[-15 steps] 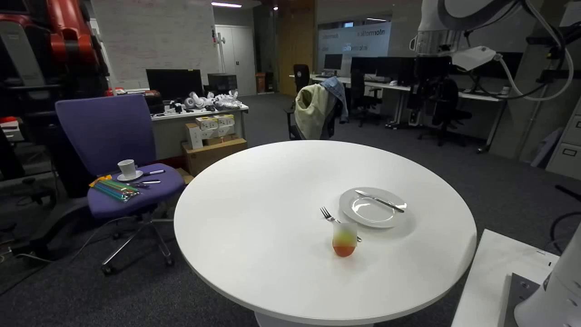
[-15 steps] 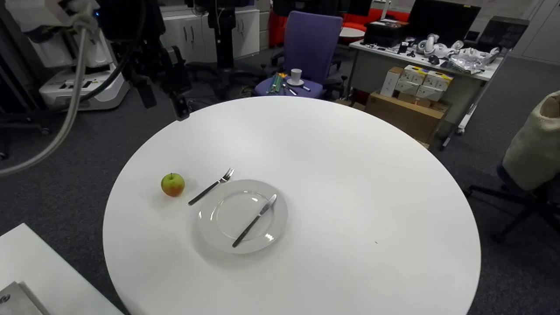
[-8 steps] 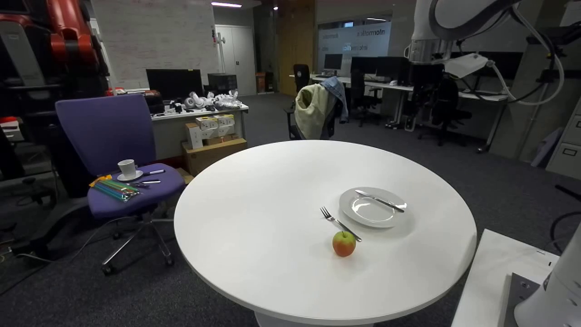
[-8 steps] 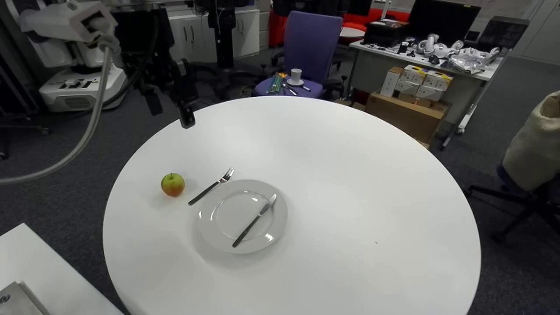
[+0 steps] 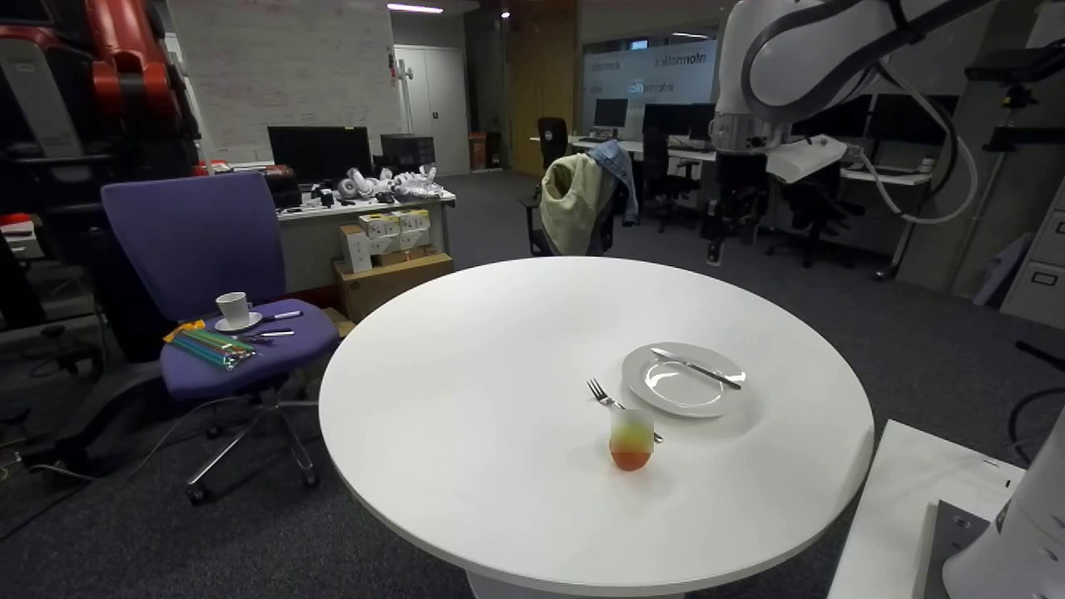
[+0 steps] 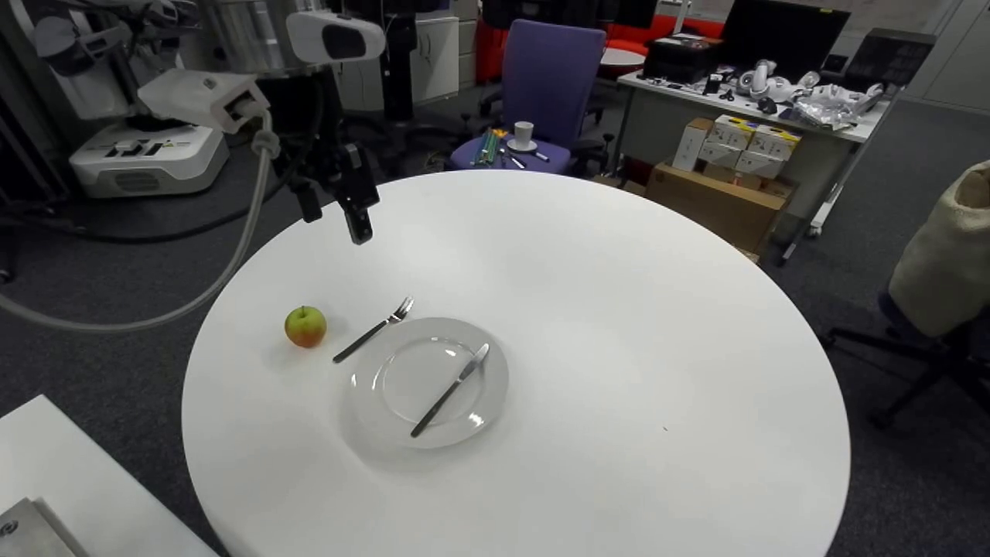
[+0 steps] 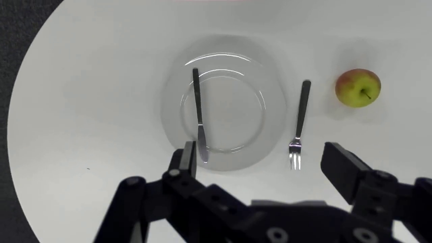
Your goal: Put the silver fork on the white plate.
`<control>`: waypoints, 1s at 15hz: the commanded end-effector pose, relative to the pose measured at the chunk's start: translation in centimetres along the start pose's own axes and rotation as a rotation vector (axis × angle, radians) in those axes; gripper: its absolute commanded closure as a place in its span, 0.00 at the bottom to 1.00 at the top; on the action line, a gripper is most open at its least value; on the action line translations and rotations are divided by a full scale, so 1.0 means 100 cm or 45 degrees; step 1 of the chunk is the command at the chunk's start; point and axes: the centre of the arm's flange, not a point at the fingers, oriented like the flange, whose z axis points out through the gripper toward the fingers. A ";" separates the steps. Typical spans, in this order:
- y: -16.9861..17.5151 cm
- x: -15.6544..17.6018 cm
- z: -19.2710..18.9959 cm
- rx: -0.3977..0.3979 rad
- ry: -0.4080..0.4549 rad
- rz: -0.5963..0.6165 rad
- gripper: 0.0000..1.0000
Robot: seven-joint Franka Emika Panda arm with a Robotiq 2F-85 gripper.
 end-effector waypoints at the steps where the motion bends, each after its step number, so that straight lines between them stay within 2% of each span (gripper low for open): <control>1: -0.012 0.024 0.013 0.022 0.008 0.078 0.00; 8: -0.021 0.045 0.048 0.043 -0.020 0.123 0.00; 10: -0.022 0.040 0.050 0.064 -0.050 0.046 0.00; 11: -0.022 0.034 0.055 0.032 -0.055 0.084 0.00; 15: -0.022 0.034 0.060 0.032 -0.070 0.081 0.00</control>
